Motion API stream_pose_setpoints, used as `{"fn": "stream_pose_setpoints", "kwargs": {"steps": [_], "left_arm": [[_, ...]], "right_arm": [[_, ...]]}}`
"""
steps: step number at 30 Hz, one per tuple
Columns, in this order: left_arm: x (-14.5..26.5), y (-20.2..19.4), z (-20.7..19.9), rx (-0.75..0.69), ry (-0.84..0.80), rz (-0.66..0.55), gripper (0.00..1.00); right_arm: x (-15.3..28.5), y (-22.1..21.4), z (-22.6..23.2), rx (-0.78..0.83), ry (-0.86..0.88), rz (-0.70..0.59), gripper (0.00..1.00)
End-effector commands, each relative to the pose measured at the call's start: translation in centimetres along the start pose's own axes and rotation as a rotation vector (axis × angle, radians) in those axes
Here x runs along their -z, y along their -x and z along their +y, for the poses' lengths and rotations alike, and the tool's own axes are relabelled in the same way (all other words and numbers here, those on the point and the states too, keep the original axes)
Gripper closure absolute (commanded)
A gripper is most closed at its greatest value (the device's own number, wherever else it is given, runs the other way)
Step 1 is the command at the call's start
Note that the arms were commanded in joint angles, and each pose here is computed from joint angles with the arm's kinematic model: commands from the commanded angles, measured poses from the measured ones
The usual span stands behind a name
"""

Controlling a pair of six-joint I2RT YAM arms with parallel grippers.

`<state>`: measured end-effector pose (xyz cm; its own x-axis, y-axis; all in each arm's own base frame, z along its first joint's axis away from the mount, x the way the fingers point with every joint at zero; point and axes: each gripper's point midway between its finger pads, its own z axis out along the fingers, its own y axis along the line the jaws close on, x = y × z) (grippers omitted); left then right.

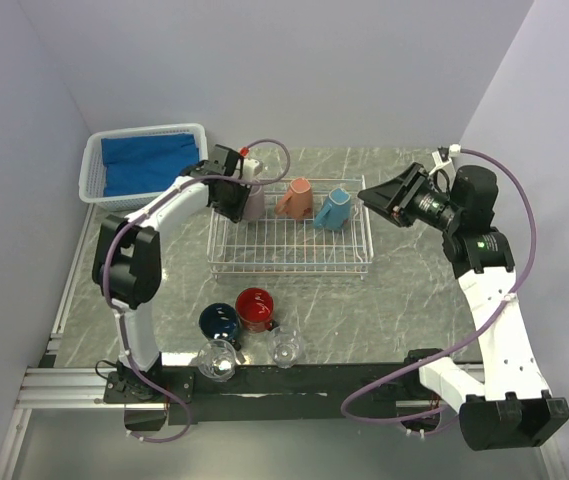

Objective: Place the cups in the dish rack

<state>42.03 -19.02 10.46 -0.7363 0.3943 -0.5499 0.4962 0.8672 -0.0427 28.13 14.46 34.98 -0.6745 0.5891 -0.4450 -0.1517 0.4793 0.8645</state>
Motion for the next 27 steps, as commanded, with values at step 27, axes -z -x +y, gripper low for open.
{"fn": "stream_pose_setpoints", "kwargs": {"steps": [27], "left_arm": [[-5.5,3.7,-8.2,-0.148,-0.168,-0.08,0.99]], "right_arm": [[0.9,-1.5,-1.9,0.02,-0.045,0.048,0.53]]}}
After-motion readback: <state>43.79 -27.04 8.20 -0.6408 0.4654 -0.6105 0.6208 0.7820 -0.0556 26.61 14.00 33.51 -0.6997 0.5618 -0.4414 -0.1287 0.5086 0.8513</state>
